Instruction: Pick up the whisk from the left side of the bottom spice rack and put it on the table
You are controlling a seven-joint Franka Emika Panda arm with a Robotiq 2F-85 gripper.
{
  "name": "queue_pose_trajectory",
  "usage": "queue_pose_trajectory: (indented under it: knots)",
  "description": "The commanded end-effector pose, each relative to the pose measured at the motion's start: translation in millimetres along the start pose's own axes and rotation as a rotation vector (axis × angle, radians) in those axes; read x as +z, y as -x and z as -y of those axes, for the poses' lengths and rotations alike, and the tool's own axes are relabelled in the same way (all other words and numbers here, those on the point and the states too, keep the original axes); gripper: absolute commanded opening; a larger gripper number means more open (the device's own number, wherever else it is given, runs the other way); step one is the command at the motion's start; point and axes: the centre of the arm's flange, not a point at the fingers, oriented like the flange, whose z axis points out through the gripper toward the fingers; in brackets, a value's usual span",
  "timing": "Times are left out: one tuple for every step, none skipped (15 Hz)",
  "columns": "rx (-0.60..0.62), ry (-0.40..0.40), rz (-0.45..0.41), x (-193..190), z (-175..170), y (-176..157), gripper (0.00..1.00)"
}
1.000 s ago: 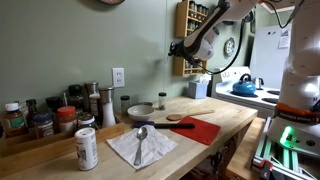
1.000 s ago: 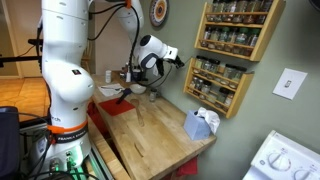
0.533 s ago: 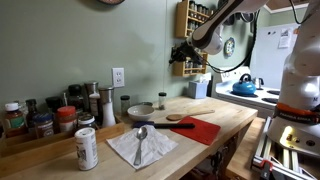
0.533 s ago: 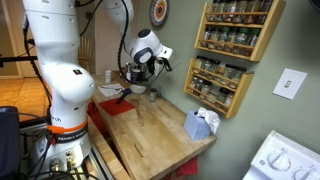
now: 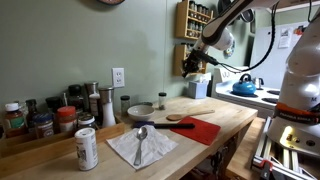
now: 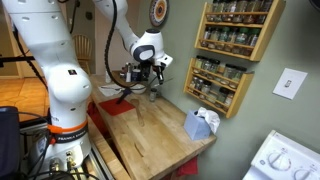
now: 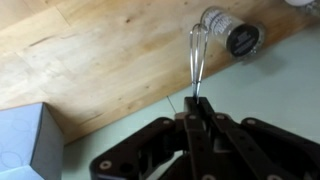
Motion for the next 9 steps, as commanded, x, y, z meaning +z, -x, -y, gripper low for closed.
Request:
queue_pose_trajectory:
  knots:
    - [-0.02,0.065,0.132,-5,-5,12,0.02]
    - [-0.027,0.076,0.162,-3,-8,15,0.02]
    - [-0.031,0.099,0.187,0,-12,18,0.02]
    - [-0.039,0.12,0.209,4,-18,21,0.02]
    - [-0.056,0.151,0.221,7,-24,24,0.02]
    - [-0.065,0.178,0.231,11,-33,26,0.02]
    - [-0.081,0.195,0.237,13,-40,28,0.02]
    - [-0.103,0.186,0.246,16,-47,31,0.02]
    - [-0.114,0.189,0.245,18,-54,33,0.02]
